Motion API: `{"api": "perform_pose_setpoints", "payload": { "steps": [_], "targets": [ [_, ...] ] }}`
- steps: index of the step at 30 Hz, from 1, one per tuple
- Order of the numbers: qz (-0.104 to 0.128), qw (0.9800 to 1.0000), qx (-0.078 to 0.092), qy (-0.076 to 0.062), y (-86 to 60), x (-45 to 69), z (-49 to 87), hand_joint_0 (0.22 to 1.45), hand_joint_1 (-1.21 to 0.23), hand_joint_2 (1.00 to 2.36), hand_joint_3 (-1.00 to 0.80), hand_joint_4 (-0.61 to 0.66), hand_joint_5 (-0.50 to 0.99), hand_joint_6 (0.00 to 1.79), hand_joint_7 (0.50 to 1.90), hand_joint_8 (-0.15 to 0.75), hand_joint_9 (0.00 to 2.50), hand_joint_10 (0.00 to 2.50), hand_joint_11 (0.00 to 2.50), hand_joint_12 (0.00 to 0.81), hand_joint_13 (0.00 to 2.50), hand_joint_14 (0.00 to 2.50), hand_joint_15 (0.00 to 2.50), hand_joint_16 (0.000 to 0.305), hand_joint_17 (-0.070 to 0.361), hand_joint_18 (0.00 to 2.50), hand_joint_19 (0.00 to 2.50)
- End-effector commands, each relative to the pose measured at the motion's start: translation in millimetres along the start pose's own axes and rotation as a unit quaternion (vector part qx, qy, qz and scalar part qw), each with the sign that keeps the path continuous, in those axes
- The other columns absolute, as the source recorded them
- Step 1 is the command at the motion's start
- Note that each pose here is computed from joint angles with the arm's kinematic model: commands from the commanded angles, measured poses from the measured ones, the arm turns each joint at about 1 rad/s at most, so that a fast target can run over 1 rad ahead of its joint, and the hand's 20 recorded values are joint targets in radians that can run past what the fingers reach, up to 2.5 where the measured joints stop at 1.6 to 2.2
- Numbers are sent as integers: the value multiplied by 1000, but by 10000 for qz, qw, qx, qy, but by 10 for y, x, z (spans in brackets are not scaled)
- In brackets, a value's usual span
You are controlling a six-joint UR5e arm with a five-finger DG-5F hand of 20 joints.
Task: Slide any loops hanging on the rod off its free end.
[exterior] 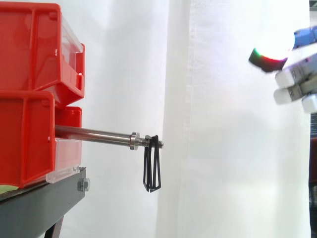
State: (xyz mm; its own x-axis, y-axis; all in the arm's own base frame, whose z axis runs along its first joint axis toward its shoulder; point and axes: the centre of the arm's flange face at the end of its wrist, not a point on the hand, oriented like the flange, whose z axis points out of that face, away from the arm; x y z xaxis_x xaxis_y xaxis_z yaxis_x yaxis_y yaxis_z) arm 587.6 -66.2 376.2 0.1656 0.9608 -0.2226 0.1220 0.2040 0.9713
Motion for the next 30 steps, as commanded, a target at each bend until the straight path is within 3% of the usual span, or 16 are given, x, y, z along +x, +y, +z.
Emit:
{"api": "perform_pose_setpoints", "payload": {
  "steps": [1,4,5,9,12,16,18,20,22,24,25,26,30],
  "targets": [
    [-26,9997,25,238,-275,176,188,553,-637,1000,-500,172,-215,501,652,264,457,0,0,277,430,0,0,36,81,419,182],
    [-40,9995,53,322,-495,287,322,552,-640,1000,-500,177,-216,501,652,265,459,0,0,277,429,0,0,36,81,418,183],
    [-38,9994,64,339,-640,351,406,552,-640,1000,-500,177,-216,501,652,265,460,0,0,277,429,0,0,36,81,418,183],
    [31,9995,-114,305,-816,473,561,552,-641,1000,-500,186,-214,501,653,269,480,0,0,274,431,0,0,36,81,417,190],
    [77,9991,-258,323,-1048,625,715,551,-635,1000,-500,189,-213,501,653,271,485,0,0,275,437,0,0,36,81,421,190],
    [113,9989,-338,316,-1286,723,839,551,-632,1000,-500,191,-212,501,653,271,497,0,0,273,442,0,0,36,81,425,196],
    [162,9984,-469,275,-1365,771,905,552,-630,1000,-500,193,-211,501,650,272,499,0,0,274,444,0,0,36,81,429,198],
    [184,9980,-538,285,-1395,802,933,552,-630,1000,-500,195,-211,501,654,271,503,0,0,273,447,0,0,36,80,434,204],
    [163,9983,-463,315,-1547,857,964,552,-627,1000,-500,195,-211,501,648,272,507,0,0,274,449,1,0,36,81,436,212],
    [163,9984,-443,327,-1592,871,973,552,-626,1000,-500,195,-211,501,650,273,511,0,0,274,450,0,0,36,80,436,211],
    [150,9986,-386,339,-1722,909,1003,552,-625,1000,-500,195,-210,501,650,273,513,0,0,274,450,0,0,36,80,438,211],
    [150,9986,-386,339,-1722,909,1003,552,-623,1000,-500,197,-209,501,652,273,515,0,0,274,451,0,0,36,81,439,211],
    [286,9975,-566,300,-1876,993,1094,552,-620,1000,-500,200,-208,501,654,274,522,0,0,273,455,0,0,36,80,438,211]
  ]
}}
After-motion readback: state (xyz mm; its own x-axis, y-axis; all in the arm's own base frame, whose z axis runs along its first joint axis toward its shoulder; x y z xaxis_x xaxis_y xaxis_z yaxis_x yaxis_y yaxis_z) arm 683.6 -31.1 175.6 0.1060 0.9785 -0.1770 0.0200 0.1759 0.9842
